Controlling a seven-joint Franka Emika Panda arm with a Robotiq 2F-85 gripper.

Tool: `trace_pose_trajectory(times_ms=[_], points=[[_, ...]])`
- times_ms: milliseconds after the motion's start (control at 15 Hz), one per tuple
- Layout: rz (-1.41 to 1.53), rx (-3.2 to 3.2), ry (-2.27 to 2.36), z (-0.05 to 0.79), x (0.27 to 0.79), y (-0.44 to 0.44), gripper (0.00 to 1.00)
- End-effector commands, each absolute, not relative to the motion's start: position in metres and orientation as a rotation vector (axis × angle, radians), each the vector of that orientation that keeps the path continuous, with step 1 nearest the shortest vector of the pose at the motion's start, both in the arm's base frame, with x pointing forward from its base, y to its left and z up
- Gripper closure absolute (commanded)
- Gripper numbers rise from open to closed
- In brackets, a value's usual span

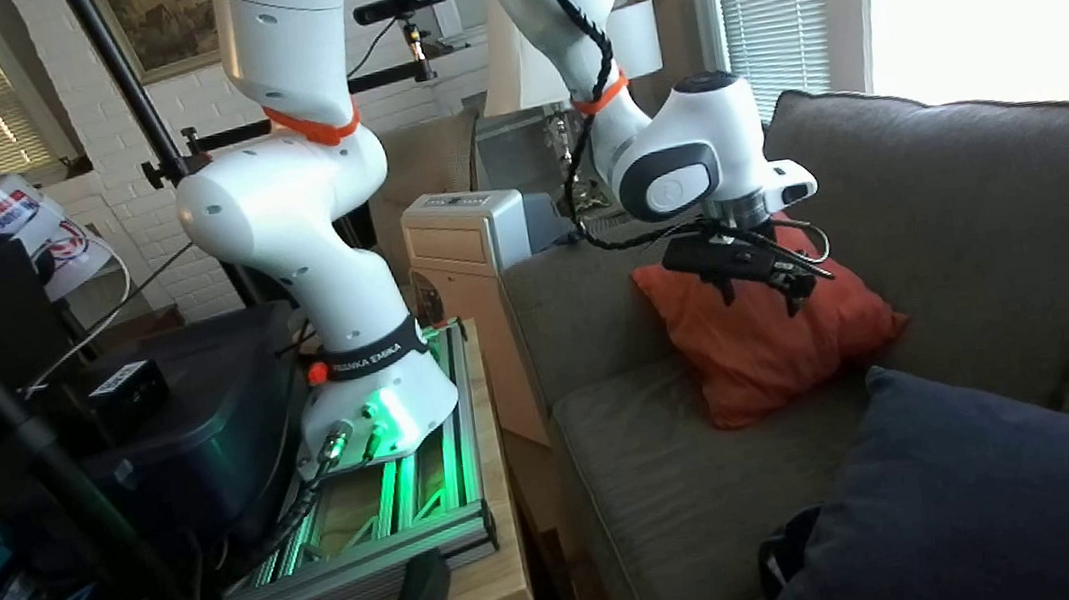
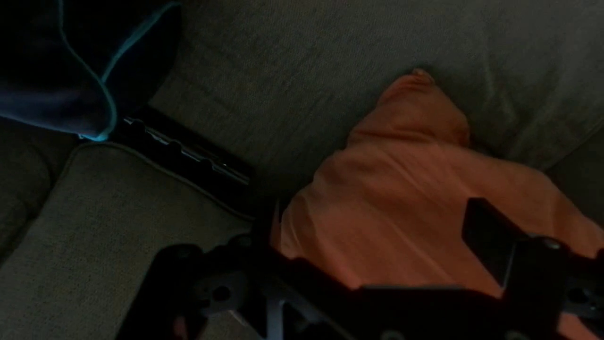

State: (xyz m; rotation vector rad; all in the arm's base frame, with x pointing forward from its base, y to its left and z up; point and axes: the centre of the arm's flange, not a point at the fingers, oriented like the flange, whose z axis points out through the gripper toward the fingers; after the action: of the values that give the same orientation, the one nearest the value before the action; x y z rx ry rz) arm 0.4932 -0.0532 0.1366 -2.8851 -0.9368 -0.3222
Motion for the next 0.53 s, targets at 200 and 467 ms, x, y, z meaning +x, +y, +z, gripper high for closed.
trace_pose_trajectory(times_ms=[200,467], points=[[-0.283,-2.843,-1.145,0.1289,0.4901,-0.0587,0.00],[-0.276,-2.838,-1.179,0.1279,0.4909,-0.0554,0.00]])
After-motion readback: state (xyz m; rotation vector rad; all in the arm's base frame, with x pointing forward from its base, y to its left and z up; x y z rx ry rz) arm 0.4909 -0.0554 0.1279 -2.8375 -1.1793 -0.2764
